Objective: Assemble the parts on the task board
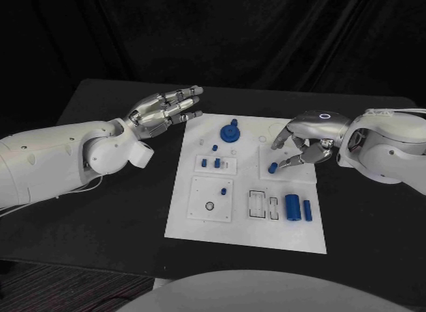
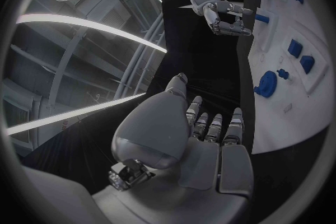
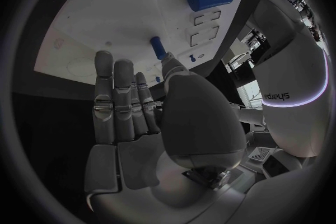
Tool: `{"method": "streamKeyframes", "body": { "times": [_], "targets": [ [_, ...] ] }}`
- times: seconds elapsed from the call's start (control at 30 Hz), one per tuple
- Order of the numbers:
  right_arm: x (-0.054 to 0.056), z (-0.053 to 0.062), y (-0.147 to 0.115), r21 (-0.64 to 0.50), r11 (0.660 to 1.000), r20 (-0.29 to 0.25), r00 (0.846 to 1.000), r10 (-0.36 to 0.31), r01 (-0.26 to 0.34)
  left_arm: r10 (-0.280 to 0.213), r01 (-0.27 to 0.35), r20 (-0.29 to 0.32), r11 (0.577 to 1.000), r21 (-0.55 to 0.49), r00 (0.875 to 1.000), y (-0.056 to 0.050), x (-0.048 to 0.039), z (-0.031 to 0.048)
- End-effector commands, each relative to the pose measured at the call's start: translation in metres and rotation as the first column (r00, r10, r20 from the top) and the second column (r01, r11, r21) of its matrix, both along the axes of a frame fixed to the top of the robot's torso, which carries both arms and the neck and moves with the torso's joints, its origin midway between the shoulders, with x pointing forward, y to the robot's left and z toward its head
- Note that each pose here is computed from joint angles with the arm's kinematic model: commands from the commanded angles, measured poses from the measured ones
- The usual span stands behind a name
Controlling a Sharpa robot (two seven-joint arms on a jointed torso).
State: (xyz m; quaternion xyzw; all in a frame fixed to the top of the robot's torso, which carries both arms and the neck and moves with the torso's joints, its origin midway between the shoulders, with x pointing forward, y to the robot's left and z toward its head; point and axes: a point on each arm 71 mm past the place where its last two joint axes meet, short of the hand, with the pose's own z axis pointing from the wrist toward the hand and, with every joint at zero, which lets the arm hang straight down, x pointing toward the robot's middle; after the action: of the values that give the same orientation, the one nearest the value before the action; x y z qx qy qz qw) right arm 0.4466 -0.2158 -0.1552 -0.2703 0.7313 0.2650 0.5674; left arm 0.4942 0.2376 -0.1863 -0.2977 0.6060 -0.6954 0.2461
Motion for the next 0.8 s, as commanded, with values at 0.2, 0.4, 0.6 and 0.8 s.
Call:
{"method": "streamKeyframes", "body": {
  "times": [0.2,0.4,0.6,0.8],
  "targets": [
    [-0.004,-0.014,0.0,-0.044,0.999,-0.058,0.998,0.006,-0.008,-0.007,0.008,0.007,1.0,-0.014,1.0,-0.001,-0.0008,0.0001],
    [-0.004,-0.02,0.003,-0.048,0.999,-0.075,0.997,0.013,-0.016,-0.006,0.006,0.007,1.0,-0.015,1.0,-0.001,-0.0007,-0.0002],
    [-0.004,-0.024,0.007,-0.047,0.999,-0.083,0.996,0.019,-0.023,-0.009,0.009,0.004,1.0,-0.014,1.0,-0.001,-0.0007,-0.0009],
    [-0.004,-0.026,0.01,-0.038,0.999,-0.078,0.997,0.028,-0.031,-0.013,0.013,0.0,1.0,-0.013,1.0,-0.002,-0.0008,-0.0019]
  ]
}}
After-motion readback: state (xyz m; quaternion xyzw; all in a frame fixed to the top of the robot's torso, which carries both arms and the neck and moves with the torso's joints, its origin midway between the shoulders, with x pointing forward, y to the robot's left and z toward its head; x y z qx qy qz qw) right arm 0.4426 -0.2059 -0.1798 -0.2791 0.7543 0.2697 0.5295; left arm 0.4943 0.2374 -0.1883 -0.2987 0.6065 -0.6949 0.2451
